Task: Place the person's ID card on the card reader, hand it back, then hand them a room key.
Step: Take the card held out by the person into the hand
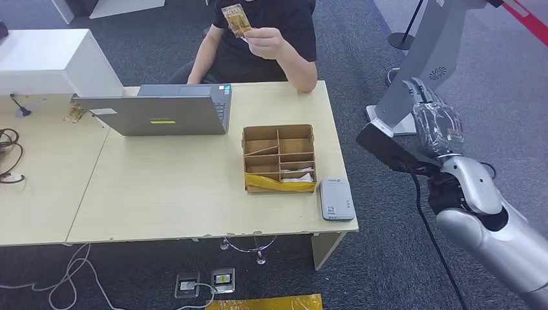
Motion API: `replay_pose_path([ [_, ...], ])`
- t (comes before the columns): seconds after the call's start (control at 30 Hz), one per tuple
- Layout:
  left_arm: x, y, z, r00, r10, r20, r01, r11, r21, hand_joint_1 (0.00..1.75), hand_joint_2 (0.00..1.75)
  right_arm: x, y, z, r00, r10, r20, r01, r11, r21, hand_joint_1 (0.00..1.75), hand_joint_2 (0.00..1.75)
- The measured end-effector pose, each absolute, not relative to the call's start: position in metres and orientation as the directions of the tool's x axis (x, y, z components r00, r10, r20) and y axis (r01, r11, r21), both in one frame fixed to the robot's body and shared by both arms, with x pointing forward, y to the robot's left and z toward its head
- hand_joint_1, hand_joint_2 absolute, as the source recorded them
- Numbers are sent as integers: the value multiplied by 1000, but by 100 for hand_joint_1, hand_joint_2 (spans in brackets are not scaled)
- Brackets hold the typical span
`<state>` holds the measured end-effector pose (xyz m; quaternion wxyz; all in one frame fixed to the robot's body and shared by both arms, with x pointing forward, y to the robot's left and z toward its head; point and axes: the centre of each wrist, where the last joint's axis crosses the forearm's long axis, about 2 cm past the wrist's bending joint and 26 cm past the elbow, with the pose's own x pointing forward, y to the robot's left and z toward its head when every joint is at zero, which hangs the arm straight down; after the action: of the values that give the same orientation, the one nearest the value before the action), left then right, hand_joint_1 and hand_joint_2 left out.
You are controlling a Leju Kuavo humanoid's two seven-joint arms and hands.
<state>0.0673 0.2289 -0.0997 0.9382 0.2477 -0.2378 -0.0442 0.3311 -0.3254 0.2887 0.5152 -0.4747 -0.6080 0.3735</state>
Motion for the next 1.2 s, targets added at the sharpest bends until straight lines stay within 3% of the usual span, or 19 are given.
replay_pose_path([
  [0.1,69,227,-99,880,-217,423,-18,875,484,0,0,333,-322,283,-15,980,199,186,198,-962,0,175],
  [0.3,69,226,-99,878,-224,424,-11,875,484,0,0,334,-321,281,-12,984,176,185,175,-967,0,175],
  [0.5,80,211,-96,869,-211,448,-18,890,456,0,0,349,-310,243,1,999,52,184,51,-982,0,175],
  [0.73,82,207,-95,870,-193,453,-35,894,447,0,0,354,-304,226,7,999,47,168,45,-985,0,175],
  [0.77,82,207,-95,871,-189,453,-39,894,446,0,0,354,-303,225,8,999,47,164,45,-985,34,175],
  [0.87,82,207,-95,871,-180,456,-48,895,444,0,0,355,-302,222,11,999,43,156,41,-987,165,175],
  [0.9,82,207,-95,871,-178,457,-51,895,444,0,0,355,-302,221,12,999,43,155,40,-987,175,175],
  [1.2,82,208,-95,869,-169,465,-63,894,444,0,0,355,-300,216,19,998,53,143,50,-988,175,175],
])
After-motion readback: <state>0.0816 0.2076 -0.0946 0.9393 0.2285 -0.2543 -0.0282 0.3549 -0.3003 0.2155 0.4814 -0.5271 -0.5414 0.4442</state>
